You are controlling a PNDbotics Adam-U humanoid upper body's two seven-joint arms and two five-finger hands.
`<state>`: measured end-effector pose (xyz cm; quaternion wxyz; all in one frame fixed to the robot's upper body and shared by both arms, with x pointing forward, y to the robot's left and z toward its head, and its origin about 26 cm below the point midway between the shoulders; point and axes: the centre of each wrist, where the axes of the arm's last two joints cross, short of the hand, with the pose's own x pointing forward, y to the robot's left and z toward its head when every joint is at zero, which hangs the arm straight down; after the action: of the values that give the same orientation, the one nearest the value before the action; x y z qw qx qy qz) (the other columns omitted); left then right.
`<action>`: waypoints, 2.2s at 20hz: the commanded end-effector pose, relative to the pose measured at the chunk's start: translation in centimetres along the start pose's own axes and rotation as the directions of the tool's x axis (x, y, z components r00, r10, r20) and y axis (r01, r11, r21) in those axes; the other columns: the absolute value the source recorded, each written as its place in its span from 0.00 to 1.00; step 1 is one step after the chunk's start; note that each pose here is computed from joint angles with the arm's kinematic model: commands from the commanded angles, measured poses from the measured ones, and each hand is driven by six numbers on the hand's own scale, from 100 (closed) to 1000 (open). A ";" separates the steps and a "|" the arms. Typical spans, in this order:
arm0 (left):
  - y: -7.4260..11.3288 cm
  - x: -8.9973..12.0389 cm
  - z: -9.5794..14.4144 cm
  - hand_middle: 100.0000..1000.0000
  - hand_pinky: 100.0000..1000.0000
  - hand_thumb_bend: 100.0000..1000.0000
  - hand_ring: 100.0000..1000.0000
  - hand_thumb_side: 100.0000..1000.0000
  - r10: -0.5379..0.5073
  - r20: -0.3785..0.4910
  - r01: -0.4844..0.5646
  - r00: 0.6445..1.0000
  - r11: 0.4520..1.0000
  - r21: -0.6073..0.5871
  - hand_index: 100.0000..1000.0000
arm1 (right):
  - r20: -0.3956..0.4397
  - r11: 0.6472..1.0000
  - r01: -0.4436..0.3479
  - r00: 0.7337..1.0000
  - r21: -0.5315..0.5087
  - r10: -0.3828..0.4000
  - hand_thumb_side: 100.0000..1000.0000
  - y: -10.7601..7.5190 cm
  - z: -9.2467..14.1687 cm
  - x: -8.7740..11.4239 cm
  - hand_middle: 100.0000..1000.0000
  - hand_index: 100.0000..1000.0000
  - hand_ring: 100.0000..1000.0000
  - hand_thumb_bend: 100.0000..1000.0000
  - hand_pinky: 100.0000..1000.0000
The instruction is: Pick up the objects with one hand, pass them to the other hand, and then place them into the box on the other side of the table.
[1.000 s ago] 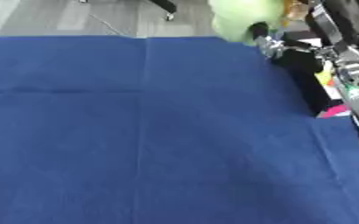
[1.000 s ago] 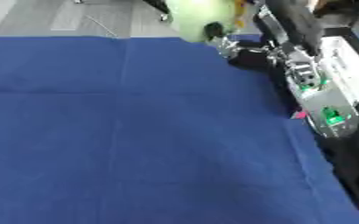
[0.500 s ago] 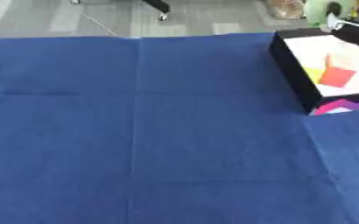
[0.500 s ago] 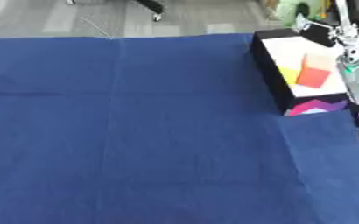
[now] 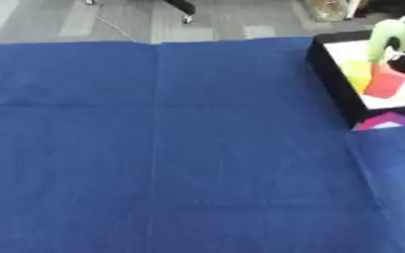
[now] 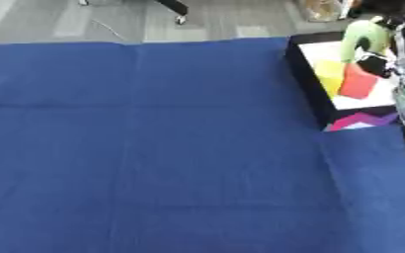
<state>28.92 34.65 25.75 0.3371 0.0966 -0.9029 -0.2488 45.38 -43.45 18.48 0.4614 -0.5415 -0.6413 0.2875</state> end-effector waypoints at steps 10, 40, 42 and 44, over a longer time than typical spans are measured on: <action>0.5 0.5 0.2 0.56 0.75 0.00 0.60 0.91 -0.025 -0.004 0.025 1.000 1.000 0.012 0.74 | 0.049 0.965 0.037 0.998 -0.259 -0.025 0.48 -7.0 -0.5 -1.3 0.78 1.00 0.99 0.00 0.95; -3.4 -2.6 4.9 0.57 0.75 0.00 0.61 0.91 0.090 -0.103 -0.045 0.991 0.925 0.377 0.72 | 0.450 0.611 0.779 0.602 -0.145 -0.660 0.48 -5.4 16.8 9.5 0.52 1.00 0.86 0.00 0.93; -3.7 -2.7 5.2 0.57 0.75 0.00 0.61 0.91 0.100 -0.114 -0.050 0.988 0.924 0.378 0.72 | 0.440 0.615 0.775 0.607 -0.145 -0.662 0.48 -5.2 16.9 9.4 0.52 1.00 0.86 0.00 0.93; -4.0 -2.8 5.4 0.57 0.75 0.00 0.61 0.91 0.113 -0.124 -0.057 0.986 0.922 0.382 0.72 | 0.437 0.619 0.772 0.610 -0.143 -0.661 0.48 -5.1 17.0 9.4 0.52 1.00 0.86 0.00 0.93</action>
<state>27.79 34.26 18.07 0.3938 0.1344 -0.9083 -0.0422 28.25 -33.36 17.76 0.3404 -0.2354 -0.9089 0.0517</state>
